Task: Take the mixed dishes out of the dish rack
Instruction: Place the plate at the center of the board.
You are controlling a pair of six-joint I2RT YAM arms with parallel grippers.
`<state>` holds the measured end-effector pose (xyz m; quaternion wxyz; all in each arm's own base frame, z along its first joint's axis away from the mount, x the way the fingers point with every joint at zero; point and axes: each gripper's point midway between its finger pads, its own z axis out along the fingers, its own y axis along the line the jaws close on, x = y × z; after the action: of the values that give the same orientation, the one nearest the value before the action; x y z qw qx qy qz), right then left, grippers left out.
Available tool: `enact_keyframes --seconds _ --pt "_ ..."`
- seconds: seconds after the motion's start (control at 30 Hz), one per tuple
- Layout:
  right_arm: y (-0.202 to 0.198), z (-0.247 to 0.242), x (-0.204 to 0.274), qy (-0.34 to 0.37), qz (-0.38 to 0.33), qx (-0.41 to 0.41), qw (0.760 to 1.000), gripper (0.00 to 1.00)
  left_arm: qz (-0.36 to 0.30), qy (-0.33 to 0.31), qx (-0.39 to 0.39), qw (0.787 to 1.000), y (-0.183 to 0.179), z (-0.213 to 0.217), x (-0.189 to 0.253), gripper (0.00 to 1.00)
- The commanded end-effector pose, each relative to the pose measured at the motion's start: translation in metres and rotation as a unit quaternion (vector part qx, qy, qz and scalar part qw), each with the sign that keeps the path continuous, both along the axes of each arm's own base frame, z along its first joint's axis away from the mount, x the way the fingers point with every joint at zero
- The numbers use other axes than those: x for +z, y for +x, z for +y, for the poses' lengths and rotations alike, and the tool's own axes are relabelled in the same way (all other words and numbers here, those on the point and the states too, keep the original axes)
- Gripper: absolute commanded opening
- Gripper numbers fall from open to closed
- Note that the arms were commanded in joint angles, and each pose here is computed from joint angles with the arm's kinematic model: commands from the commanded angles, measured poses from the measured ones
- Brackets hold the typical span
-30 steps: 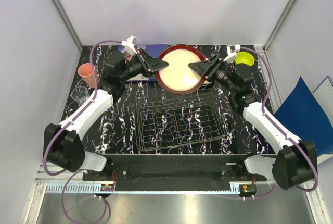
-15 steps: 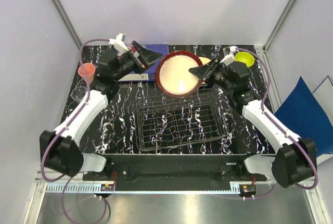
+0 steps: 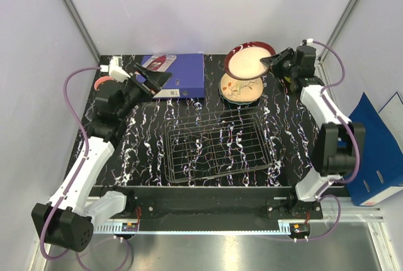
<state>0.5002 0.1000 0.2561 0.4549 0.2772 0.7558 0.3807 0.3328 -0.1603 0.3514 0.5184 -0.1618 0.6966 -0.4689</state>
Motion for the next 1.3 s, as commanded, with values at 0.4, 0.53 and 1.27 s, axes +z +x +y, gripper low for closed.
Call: enact_keyframes --seconds 0.4,0.53,1.27 --pt "0.059 0.031 -0.043 0.069 -0.013 0.071 0.995 0.00 0.030 0.034 -0.030 0.999 -0.011 -0.004 -0.048 0.99" --pt "0.065 0.032 -0.056 0.071 -0.014 0.074 0.995 0.00 0.034 0.034 -0.028 0.998 -0.009 -0.004 -0.053 0.99" --pt "0.075 0.031 -0.119 0.060 0.036 0.072 0.995 0.00 0.072 0.025 -0.044 0.996 -0.003 -0.012 -0.086 0.99"
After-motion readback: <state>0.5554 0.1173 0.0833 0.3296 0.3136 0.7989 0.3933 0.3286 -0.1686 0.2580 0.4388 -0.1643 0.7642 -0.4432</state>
